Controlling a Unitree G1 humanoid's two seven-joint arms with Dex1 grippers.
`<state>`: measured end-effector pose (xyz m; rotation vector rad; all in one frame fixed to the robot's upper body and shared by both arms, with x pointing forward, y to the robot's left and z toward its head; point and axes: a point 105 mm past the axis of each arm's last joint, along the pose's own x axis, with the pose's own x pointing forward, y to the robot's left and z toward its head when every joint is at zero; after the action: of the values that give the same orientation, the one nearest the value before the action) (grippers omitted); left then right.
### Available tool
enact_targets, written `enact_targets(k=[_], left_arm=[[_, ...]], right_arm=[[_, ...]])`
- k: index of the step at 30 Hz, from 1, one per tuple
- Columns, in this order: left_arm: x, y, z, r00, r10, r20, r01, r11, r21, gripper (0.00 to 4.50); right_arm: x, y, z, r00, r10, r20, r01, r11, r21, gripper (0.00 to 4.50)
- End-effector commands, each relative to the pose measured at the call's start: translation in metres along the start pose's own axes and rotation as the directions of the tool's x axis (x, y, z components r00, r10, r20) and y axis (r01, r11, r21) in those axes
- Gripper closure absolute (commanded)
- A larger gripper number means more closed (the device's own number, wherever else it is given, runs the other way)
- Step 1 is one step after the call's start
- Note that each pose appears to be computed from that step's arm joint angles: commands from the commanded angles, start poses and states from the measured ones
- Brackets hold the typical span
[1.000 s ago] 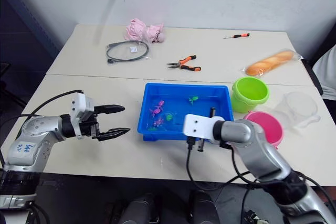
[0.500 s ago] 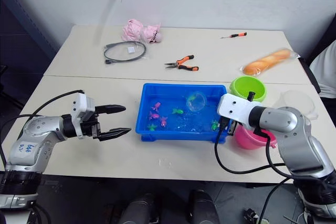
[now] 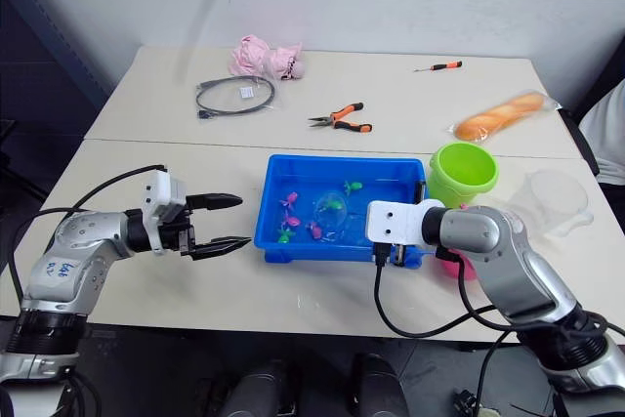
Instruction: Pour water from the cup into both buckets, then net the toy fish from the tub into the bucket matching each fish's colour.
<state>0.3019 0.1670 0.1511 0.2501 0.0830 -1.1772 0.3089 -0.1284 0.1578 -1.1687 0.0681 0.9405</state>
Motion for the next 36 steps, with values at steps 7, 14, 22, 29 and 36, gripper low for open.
enact_targets(k=[7,14,22,29,36], left_arm=[[0.009,-0.006,0.014,0.999,-0.043,0.014,0.042,0.997,0.062,0.02],[0.01,-0.005,0.014,0.999,-0.043,0.015,0.042,0.997,0.06,0.02],[0.009,-0.002,0.013,1.0,-0.024,0.018,0.023,0.998,0.06,0.02],[0.013,-0.001,0.015,0.999,-0.028,0.03,0.026,0.998,0.065,0.02],[0.017,0.0,0.015,0.999,-0.042,0.032,0.04,0.997,0.071,0.02]], right_arm=[[0.001,0.009,-0.007,0.998,0.05,-0.04,-0.052,0.998,-0.043,4.5],[0.005,0.011,0.005,0.996,0.076,0.052,-0.084,0.98,0.18,4.5],[-0.022,-0.01,0.001,0.989,0.094,0.117,-0.137,0.882,0.451,4.5],[-0.043,-0.02,-0.006,0.982,0.029,0.186,-0.134,0.801,0.584,4.5],[-0.041,-0.015,-0.029,0.999,0.045,0.026,-0.052,0.927,0.373,4.5]])
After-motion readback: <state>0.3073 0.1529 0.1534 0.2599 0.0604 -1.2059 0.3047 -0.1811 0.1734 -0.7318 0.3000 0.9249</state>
